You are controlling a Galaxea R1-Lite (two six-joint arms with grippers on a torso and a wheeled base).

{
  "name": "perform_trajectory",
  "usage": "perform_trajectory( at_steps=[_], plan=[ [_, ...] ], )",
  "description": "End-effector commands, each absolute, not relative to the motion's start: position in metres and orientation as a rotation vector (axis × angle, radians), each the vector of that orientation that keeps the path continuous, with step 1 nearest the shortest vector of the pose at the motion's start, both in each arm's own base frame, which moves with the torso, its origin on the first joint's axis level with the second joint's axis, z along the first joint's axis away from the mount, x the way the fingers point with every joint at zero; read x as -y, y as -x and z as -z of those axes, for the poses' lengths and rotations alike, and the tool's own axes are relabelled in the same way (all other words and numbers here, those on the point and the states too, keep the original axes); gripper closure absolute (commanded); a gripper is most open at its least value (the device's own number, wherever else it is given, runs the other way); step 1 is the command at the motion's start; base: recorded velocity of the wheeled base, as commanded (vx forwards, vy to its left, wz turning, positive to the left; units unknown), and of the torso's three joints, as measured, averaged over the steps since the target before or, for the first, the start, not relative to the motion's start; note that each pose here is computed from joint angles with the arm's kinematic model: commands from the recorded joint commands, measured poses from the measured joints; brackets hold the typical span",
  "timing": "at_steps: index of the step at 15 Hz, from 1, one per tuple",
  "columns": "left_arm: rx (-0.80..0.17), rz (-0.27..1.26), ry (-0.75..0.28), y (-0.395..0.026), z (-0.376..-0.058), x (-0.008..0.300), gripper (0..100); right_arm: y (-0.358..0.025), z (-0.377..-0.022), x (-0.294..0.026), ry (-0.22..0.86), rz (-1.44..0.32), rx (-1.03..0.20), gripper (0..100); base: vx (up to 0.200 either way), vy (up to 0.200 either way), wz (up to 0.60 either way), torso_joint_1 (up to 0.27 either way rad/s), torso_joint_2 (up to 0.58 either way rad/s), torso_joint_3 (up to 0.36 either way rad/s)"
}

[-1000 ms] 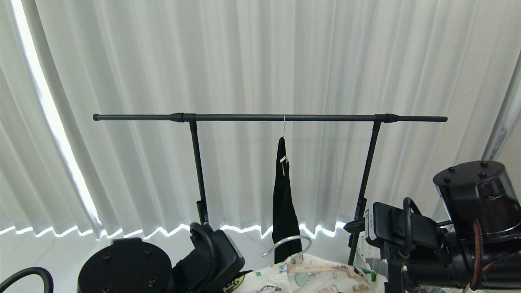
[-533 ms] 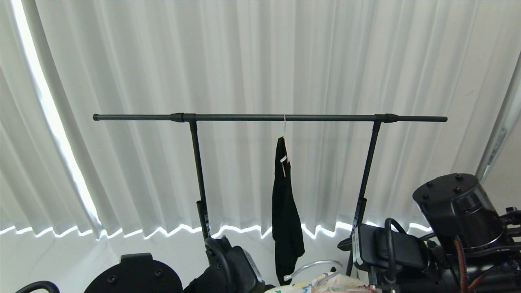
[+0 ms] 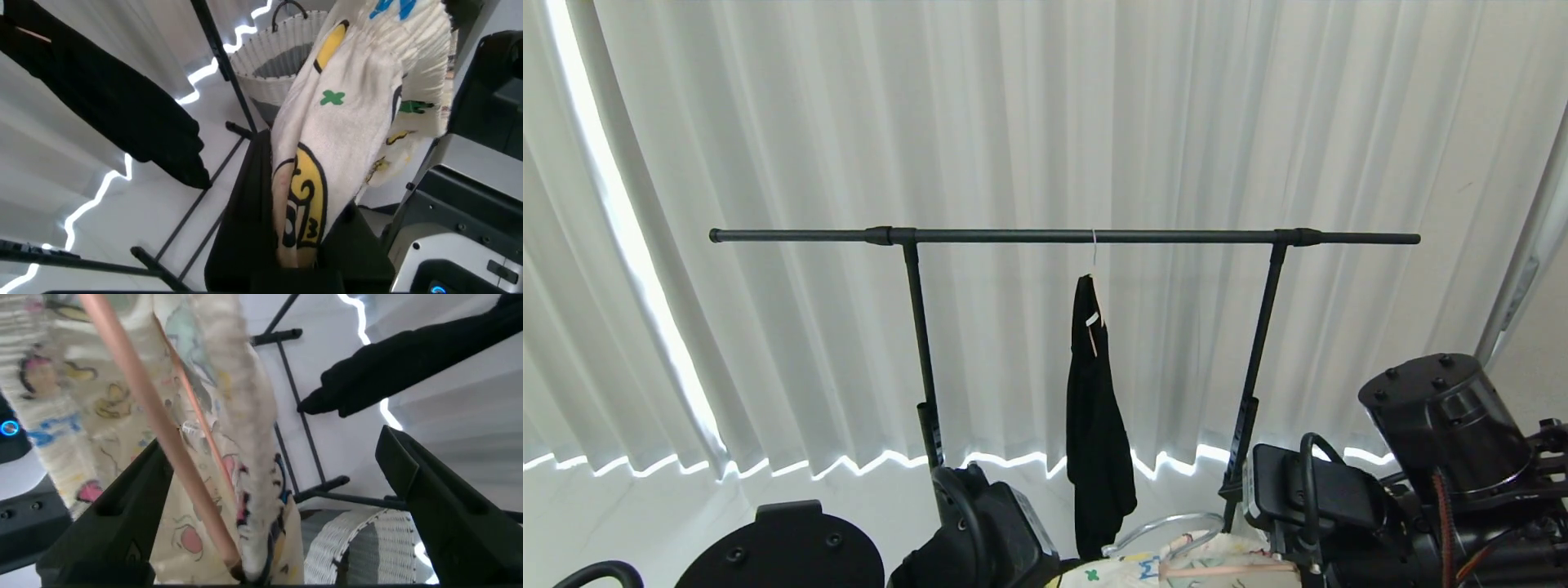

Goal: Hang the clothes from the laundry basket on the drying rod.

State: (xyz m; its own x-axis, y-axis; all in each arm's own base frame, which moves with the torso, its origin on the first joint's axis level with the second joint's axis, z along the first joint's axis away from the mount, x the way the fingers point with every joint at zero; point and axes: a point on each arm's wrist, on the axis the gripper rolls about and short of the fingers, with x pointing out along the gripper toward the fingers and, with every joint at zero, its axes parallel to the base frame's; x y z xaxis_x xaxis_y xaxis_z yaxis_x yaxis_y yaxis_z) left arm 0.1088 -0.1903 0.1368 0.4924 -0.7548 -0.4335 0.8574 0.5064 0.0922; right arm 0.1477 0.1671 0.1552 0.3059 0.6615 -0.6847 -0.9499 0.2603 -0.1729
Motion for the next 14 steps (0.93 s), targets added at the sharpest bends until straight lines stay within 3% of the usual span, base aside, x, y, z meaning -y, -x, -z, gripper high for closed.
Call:
perform_trajectory(
  at_steps=[1, 2, 8, 12, 13, 14],
  plan=[
    [-0.364, 1.003, -0.320, -0.108, -0.136, 0.192, 100, -0.149, -0.156, -0.167, 0.631, -1.161, -0.536, 0, 0.000, 0.000, 0.00, 0.000, 0.00, 0.000],
    [-0.364, 1.003, -0.320, -0.108, -0.136, 0.192, 100, -0.149, -0.156, -0.167, 0.631, -1.161, -0.536, 100, 0.000, 0.000, 0.00, 0.000, 0.00, 0.000],
    [-0.345, 0.998, -0.312, -0.110, -0.137, 0.197, 100, -0.148, -0.157, -0.166, 0.631, -1.152, -0.517, 100, 0.000, 0.000, 0.00, 0.000, 0.00, 0.000],
    [-0.329, 0.982, -0.311, -0.114, -0.134, 0.202, 100, -0.146, -0.151, -0.161, 0.659, -1.104, -0.372, 100, 0.000, 0.000, 0.00, 0.000, 0.00, 0.000],
    [-0.330, 0.957, -0.315, -0.116, -0.133, 0.203, 0, -0.145, -0.151, -0.158, 0.669, -1.101, -0.343, 100, 0.000, 0.000, 0.00, 0.000, 0.00, 0.000],
    [-0.338, 0.912, -0.326, -0.119, -0.130, 0.201, 0, -0.143, -0.151, -0.153, 0.681, -1.092, -0.316, 100, 0.000, 0.000, 0.00, 0.000, 0.00, 0.000]
  ],
)
